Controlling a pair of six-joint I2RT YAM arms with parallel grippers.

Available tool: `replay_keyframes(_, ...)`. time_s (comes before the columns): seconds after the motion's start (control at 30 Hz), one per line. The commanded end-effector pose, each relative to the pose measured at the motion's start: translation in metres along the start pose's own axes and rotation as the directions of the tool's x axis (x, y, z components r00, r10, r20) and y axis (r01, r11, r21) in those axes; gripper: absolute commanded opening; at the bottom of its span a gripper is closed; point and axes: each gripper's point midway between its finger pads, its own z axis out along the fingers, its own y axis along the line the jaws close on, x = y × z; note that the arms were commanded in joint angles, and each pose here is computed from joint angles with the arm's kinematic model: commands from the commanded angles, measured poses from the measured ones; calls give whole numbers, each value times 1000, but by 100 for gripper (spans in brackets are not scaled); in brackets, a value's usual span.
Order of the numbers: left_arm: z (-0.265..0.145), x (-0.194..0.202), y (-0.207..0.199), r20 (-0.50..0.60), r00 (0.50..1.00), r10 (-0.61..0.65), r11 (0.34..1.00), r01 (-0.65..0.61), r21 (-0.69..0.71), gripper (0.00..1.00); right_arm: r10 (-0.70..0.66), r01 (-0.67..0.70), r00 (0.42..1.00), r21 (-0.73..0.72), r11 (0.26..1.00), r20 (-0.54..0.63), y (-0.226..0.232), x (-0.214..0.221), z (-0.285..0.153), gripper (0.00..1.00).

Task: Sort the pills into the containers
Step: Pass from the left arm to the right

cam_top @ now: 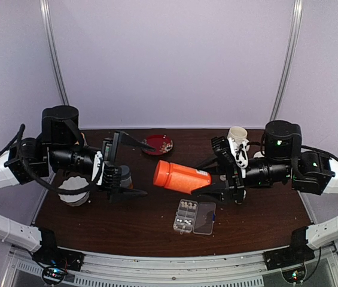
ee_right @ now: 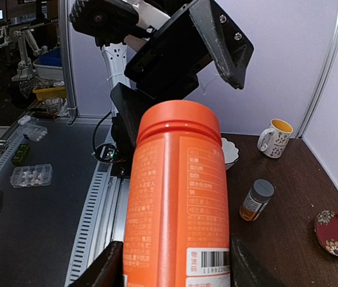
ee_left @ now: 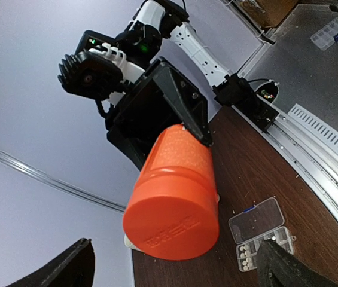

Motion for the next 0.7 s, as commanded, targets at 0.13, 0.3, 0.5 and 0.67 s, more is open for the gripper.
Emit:
replay_keyframes(0.13, 4, -16, 7, 57, 994, 96, 995, -96, -5, 97, 24, -21, 998, -43, 999, 58, 3, -23, 1, 0)
replay_keyframes(0.3, 6, -17, 9, 62, 994, 94, 996, -93, -12, 95, 27, -25, 998, -45, 999, 54, 1, -24, 5, 0)
replay_keyframes(0.5, 9, -17, 10, 63, 993, 103, 995, -102, -13, 87, 28, -24, 998, -52, 998, 64, 0, -27, 9, 0)
replay_keyframes(0.67, 13, -14, 11, 56, 993, 106, 994, -105, -14, 82, 35, -31, 998, -59, 998, 60, 0, -27, 12, 0)
